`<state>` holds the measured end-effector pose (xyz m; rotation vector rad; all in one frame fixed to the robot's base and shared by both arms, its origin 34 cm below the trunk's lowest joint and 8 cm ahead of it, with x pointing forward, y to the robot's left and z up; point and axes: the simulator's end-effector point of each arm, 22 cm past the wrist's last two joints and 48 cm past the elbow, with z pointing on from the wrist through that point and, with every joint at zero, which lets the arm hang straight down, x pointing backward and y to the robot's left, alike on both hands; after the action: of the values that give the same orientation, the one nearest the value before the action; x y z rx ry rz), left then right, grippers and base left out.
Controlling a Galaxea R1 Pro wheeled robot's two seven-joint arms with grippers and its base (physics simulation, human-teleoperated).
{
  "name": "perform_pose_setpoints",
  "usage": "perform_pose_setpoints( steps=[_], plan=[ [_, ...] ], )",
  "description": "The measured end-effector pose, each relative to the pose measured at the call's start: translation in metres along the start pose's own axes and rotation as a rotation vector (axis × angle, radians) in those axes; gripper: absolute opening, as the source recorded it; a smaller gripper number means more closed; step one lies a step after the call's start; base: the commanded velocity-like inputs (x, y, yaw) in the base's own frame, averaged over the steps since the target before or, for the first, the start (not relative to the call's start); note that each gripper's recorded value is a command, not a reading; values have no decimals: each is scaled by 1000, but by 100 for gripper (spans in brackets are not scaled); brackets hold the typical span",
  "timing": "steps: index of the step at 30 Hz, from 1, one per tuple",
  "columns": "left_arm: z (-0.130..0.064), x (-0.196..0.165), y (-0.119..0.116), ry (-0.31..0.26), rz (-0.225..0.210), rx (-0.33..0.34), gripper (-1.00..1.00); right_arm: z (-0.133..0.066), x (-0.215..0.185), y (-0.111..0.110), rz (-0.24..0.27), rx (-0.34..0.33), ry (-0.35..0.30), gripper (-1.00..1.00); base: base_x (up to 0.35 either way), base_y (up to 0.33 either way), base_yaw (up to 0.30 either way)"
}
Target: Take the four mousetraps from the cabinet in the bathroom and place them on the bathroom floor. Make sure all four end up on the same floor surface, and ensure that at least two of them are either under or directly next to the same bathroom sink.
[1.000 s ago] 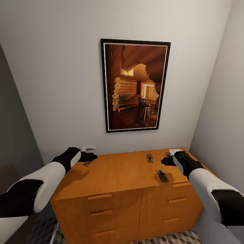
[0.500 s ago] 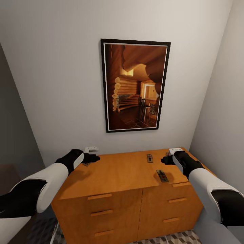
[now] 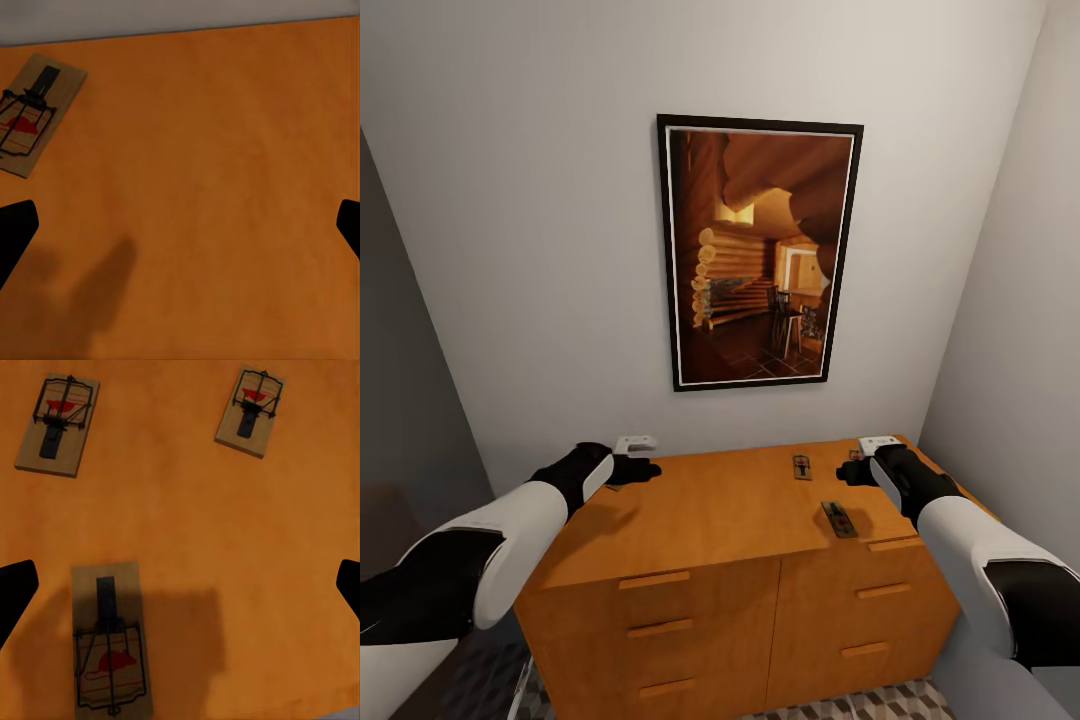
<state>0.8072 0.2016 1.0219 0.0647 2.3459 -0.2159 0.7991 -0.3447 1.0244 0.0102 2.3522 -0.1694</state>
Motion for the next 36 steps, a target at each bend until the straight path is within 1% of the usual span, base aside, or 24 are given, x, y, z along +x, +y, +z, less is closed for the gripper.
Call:
perform_pose_setpoints(
  steps=[6,12,18,21,36],
  plan=[
    [0,0,0,1,-1,0,100,0,0,-1,-2,4,1,100,0,0,0],
    [1,2,-1,3,-2,1,100,0,0,-6,-3,26,1,100,0,0,0],
    [1,3,-1,7,-3,0,100,-1,1,-19,-3,86,2,100,0,0,0],
    [1,3,-1,8,-2,0,100,-1,1,-23,-4,103,3,100,0,0,0],
    [1,4,-1,8,-2,1,100,-2,1,-28,1,130,5,100,0,0,0]
  ],
)
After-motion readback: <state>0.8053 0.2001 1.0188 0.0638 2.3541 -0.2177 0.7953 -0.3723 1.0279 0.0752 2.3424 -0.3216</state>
